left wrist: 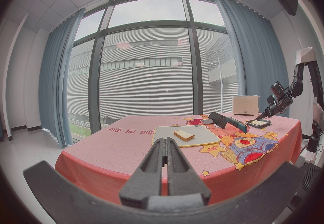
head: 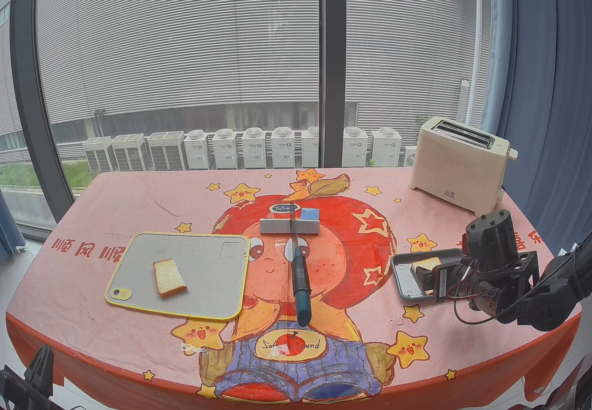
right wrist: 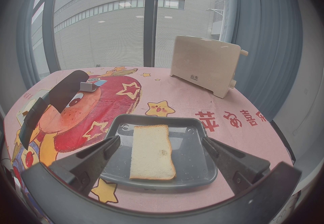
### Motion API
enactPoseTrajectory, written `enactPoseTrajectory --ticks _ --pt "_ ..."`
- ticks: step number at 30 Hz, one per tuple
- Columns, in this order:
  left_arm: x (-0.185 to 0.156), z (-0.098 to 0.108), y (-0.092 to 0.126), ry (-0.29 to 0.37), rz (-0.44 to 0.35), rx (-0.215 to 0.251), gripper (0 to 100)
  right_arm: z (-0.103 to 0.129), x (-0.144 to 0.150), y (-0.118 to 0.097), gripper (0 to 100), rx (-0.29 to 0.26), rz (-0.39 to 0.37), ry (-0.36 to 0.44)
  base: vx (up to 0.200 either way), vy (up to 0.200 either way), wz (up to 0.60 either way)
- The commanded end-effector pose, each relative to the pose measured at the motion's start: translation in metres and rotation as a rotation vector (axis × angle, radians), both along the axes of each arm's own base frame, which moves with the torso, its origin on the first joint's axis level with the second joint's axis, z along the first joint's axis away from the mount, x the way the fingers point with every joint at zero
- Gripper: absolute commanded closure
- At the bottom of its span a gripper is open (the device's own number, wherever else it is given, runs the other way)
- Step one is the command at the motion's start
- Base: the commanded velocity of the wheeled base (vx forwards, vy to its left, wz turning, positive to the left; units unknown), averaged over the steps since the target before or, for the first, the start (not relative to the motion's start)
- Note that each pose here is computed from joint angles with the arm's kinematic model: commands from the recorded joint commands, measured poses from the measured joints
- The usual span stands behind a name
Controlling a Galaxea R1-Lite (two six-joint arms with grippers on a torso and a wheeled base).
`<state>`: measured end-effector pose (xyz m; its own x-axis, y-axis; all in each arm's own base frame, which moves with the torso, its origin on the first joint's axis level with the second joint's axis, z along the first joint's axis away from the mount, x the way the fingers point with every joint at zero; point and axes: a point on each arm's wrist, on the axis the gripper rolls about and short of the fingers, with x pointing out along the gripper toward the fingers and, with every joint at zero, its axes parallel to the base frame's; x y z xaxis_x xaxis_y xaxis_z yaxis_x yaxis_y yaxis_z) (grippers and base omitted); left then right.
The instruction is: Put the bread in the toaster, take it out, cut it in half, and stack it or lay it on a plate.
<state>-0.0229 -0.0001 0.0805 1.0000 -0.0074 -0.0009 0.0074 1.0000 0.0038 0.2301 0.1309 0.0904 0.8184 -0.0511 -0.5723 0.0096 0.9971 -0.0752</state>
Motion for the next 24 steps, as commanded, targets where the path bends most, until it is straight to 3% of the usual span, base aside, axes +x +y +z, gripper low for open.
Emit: enactPoseTrajectory --ticks 1,24 --pt "0.0007 -0.0052 0.0 0.01 0.0 0.001 100 0.0011 -0.0001 0.0001 0 0.002 0.0 -0.004 0.0 0.0 0.0" --pt "0.0007 -0.005 0.0 0.008 0.001 -0.001 100 0.0066 -0.001 -0.0037 0 0.006 -0.002 -0.021 0.0 0.0 0.0"
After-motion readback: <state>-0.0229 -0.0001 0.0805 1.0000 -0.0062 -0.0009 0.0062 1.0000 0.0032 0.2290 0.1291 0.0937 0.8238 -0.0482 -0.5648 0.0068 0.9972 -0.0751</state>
